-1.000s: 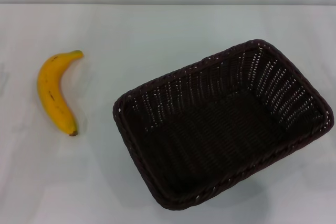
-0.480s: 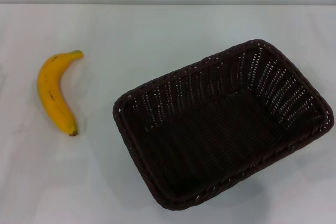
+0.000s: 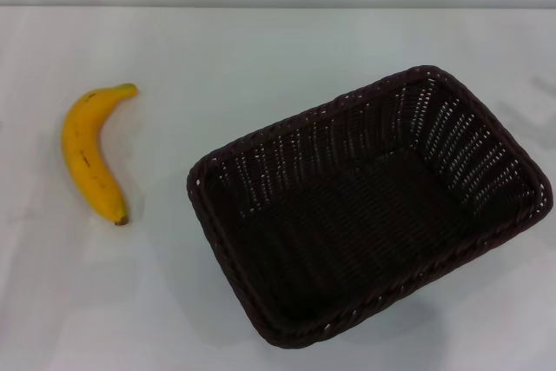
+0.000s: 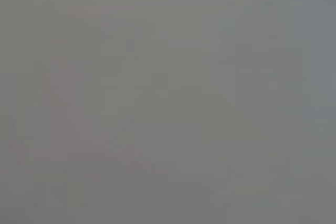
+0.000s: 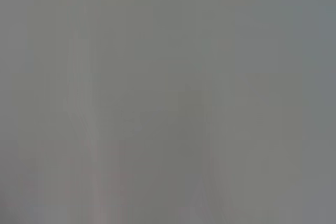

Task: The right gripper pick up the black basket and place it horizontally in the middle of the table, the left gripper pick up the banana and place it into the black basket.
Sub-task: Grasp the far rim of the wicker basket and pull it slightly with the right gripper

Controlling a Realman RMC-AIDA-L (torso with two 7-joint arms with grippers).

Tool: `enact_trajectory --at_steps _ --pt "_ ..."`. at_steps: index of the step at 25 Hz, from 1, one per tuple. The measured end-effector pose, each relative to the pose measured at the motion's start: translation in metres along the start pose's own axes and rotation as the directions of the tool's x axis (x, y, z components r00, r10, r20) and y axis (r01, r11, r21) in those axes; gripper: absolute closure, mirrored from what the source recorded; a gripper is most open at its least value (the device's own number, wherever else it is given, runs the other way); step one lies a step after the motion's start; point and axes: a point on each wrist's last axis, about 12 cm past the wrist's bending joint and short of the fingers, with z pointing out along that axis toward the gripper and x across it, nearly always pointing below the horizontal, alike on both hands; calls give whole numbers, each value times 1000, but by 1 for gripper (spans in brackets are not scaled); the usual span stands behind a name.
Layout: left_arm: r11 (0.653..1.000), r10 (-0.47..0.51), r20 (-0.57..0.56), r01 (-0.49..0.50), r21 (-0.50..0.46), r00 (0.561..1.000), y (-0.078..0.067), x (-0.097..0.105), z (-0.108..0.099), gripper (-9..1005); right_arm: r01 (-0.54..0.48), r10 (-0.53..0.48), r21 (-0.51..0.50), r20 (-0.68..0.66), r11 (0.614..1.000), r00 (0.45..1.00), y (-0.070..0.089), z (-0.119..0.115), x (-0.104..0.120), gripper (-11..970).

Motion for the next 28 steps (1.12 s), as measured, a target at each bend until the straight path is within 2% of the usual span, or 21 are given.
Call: enact_trajectory --at_steps 4,7,11,16,19,22,28 --pt "1000 -2 -13 2 -13 1000 2 1 -1 103 -34 27 -51 -137 998 990 3 18 -34 121" --pt "1000 -5 -15 4 -19 1000 2 2 -2 103 -52 41 -32 -270 998 962 7 30 -59 125" --pt "1000 -5 -20 5 -20 1000 3 2 -1 103 -62 78 51 -441 997 894 15 46 -81 130" --pt "1000 -5 -25 4 -20 1000 3 3 1 103 -39 99 107 -647 993 756 35 72 -102 136" --pt "1000 -4 -24 3 -19 1000 3 3 2 103 -47 129 132 -731 990 670 44 89 -111 140" --pt "1000 -3 -21 2 -18 1000 2 2 3 103 -50 148 149 -773 988 616 49 101 -114 144" --pt "1000 -7 -13 7 -11 1000 0 2 7 104 -40 192 197 -858 980 477 61 124 -104 152"
